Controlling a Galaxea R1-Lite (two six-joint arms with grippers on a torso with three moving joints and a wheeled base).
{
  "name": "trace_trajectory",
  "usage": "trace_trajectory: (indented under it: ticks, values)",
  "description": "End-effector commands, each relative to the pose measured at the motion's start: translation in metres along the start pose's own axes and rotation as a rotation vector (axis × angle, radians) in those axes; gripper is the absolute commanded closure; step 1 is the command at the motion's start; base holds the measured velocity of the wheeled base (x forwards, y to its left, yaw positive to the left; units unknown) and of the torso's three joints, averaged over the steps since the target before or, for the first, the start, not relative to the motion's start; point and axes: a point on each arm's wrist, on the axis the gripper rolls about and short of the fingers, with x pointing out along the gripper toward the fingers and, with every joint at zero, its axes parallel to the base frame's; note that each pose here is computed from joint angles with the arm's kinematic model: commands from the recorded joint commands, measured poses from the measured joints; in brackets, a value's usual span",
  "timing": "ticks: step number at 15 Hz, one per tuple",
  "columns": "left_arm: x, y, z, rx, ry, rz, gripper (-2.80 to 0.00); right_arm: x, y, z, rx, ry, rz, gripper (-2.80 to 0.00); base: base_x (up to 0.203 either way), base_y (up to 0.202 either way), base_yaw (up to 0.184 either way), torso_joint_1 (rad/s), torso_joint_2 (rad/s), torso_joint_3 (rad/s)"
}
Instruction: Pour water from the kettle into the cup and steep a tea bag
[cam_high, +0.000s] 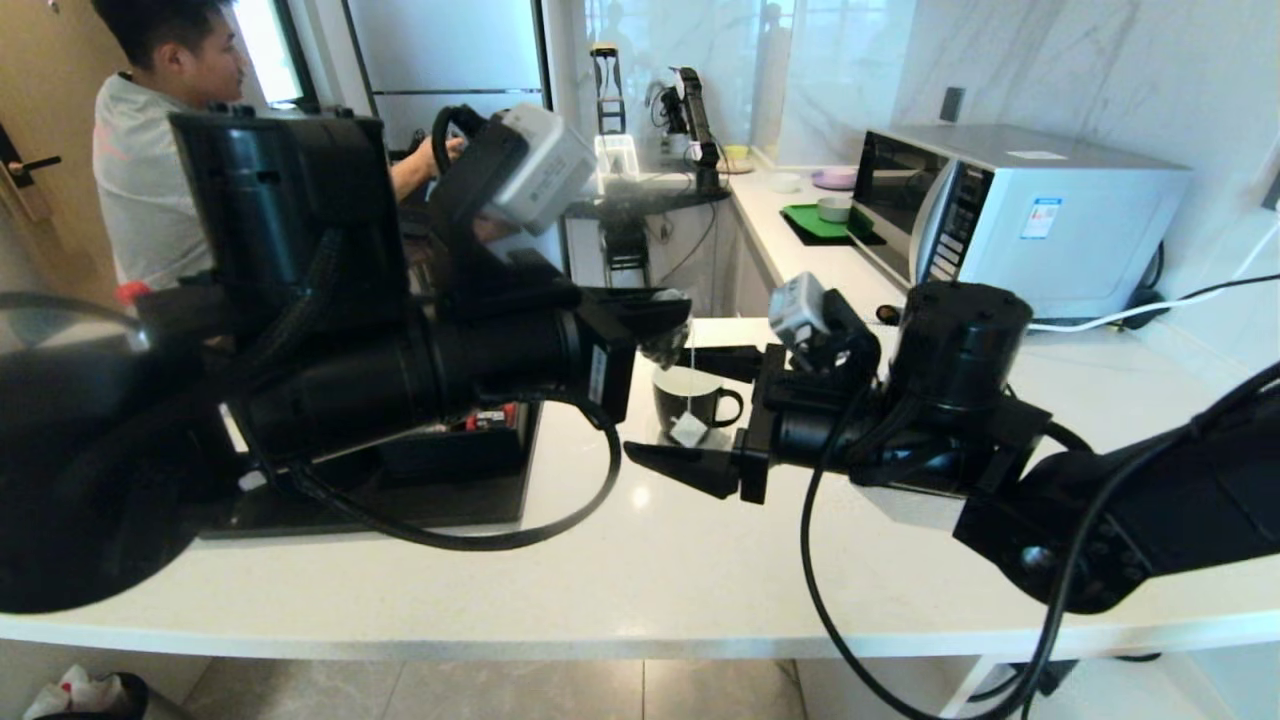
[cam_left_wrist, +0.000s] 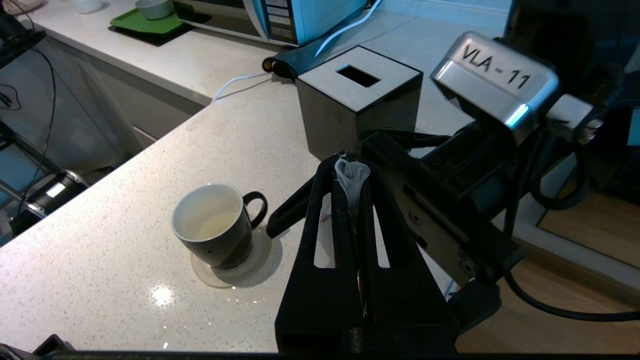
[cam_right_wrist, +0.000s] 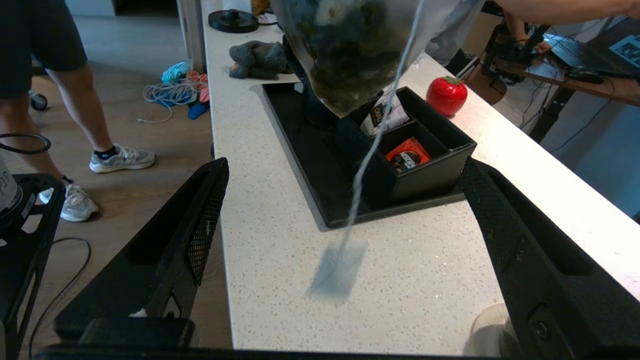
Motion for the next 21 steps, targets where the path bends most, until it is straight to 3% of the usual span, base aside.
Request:
trace_trajectory:
  ticks: [1, 9, 10, 21]
  values:
    - [0.0000, 0.0000, 0.0000, 0.001, -0.002, -0.001, 0.00, 0.0036, -0.0015, -0.0044, 0.001, 0.002, 0.005, -2.80, 0.000, 0.000, 0.000, 0.000, 0.00, 0.000]
    - [-0.0044, -0.0016, -0.0052, -0.002, 0.013, -0.003, 0.00, 0.0078, -0.0041, -0.0067, 0.009, -0.042, 0.000, -2.80, 0.000, 0.000, 0.000, 0.000, 0.00, 0.000]
    - [-0.0048, -0.0016, -0.0048, -0.002, 0.012, -0.003, 0.00, 0.0080, -0.0043, -0.0067, 0.010, -0.042, 0.000, 0.00, 0.000, 0.000, 0.000, 0.000, 0.00, 0.000]
    - [-0.0047, -0.0014, -0.0030, 0.001, 0.006, -0.002, 0.00, 0.0076, -0.0028, -0.0091, 0.016, -0.035, 0.004, 0.00, 0.000, 0.000, 0.000, 0.000, 0.00, 0.000]
